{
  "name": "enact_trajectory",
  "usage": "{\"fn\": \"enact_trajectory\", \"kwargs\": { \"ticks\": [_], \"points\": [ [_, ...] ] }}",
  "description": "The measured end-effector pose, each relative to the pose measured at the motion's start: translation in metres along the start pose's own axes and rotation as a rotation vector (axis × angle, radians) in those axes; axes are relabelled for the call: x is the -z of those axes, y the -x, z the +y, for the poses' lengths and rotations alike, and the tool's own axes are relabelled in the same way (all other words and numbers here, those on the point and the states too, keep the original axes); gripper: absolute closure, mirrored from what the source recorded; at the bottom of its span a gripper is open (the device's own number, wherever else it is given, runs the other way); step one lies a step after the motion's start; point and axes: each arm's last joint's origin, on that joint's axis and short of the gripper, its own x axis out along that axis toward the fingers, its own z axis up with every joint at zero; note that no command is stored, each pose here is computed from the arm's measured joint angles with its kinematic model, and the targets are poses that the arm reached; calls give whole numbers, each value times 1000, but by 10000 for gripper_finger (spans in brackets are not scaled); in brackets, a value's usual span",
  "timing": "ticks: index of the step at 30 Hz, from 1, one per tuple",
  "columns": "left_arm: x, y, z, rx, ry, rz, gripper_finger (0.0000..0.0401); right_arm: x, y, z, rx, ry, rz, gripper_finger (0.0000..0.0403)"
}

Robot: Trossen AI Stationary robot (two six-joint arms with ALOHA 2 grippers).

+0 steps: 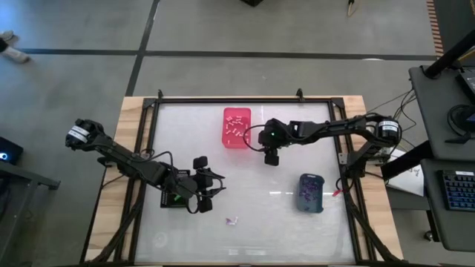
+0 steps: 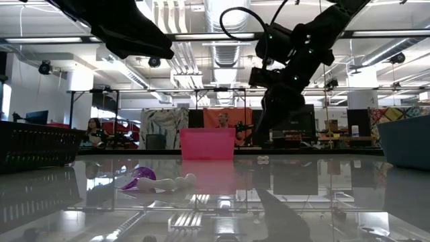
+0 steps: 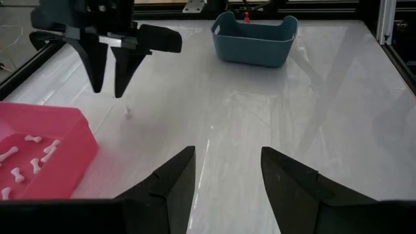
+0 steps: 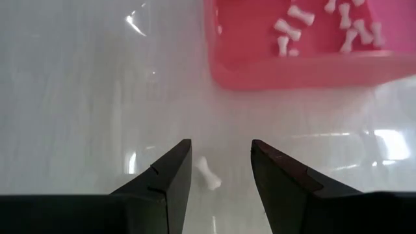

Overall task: Sort Halloween decoration
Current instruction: Put the bone toy into the red bin

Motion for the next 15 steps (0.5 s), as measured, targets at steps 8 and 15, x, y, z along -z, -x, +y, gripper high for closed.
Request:
{"fn": "enact_trajectory", "kwargs": {
  "ticks": [8, 15],
  "points": [
    [-1, 0, 0, 1, 3, -6, 243, 19, -7, 4, -5, -35, 27, 262],
    [-2, 0, -1, 4, -5, -23, 243, 24, -11, 5, -3, -45, 17, 266]
  ]
}}
